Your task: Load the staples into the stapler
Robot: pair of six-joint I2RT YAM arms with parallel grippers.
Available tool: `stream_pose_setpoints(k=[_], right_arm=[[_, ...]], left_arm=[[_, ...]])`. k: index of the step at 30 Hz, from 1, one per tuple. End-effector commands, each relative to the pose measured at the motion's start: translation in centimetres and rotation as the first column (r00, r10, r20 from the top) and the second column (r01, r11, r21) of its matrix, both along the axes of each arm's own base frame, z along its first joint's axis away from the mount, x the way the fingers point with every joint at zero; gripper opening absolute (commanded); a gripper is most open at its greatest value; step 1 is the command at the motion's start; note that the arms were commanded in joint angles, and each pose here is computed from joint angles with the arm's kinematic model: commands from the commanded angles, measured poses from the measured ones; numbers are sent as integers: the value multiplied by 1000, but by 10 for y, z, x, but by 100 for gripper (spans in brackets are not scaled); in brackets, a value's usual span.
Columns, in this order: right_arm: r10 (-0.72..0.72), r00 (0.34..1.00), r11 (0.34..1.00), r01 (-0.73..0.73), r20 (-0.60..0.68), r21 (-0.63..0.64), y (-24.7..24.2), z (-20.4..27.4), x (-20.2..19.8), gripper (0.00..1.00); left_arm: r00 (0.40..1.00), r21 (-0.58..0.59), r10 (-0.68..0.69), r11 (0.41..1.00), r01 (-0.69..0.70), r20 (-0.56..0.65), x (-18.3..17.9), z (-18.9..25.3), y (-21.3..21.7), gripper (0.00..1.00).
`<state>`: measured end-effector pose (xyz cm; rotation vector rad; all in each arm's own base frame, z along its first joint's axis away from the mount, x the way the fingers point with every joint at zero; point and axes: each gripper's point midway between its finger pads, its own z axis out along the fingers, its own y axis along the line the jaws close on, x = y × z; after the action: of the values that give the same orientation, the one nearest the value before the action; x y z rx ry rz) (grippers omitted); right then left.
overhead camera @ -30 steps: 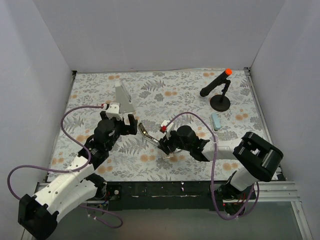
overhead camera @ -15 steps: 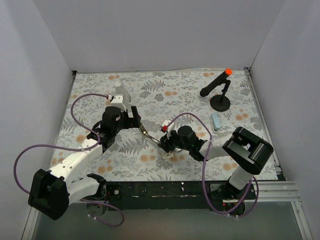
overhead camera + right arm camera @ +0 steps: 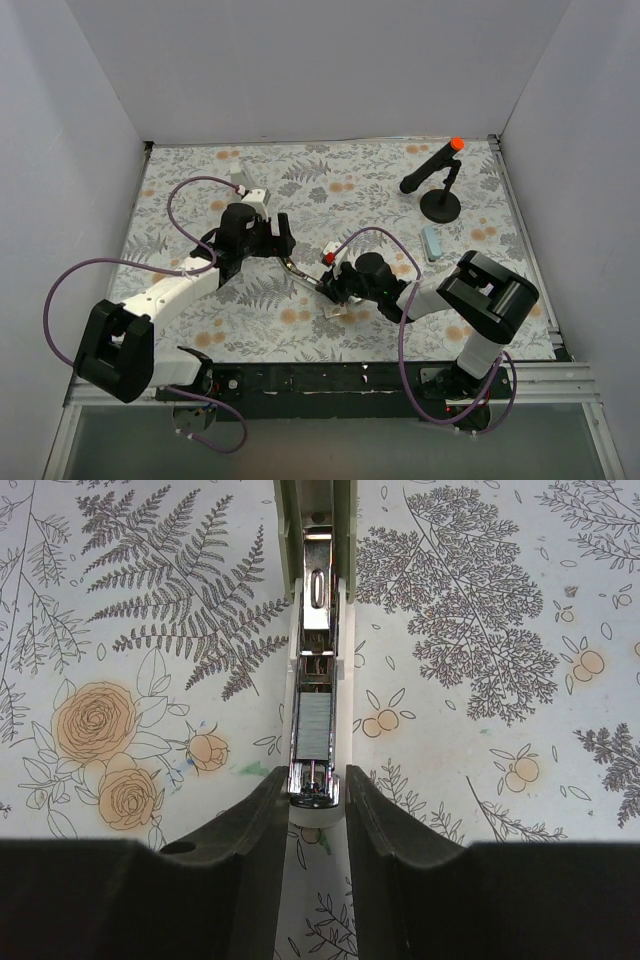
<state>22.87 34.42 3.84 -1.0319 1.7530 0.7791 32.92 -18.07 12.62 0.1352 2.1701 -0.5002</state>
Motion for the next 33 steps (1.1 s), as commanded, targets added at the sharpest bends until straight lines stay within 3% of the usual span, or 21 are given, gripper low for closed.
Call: stream_pose_setpoints(k=[1, 4, 9, 18, 33], right_arm=[[8, 999, 999, -10, 32, 48, 6, 10, 4, 35], [10, 999, 999, -12, 35, 51, 6, 12, 4, 31], [14, 999, 999, -16, 33, 50, 7, 11, 4, 25], [17, 999, 999, -18, 30, 44, 7, 8, 4, 17], [30, 999, 998, -31, 29, 57, 9, 10, 2, 15]], left_arm=[[998, 2, -53, 999, 53, -18, -4, 4, -5, 86], [997, 12, -59, 998, 59, -40, -7, -2, -5, 83], [995, 5, -89, 996, 90, -53, -12, -1, -13, 63], [988, -7, -145, 989, 144, -54, -33, 3, -32, 36], [964, -60, -247, 968, 242, -99, -88, 0, -90, 34]])
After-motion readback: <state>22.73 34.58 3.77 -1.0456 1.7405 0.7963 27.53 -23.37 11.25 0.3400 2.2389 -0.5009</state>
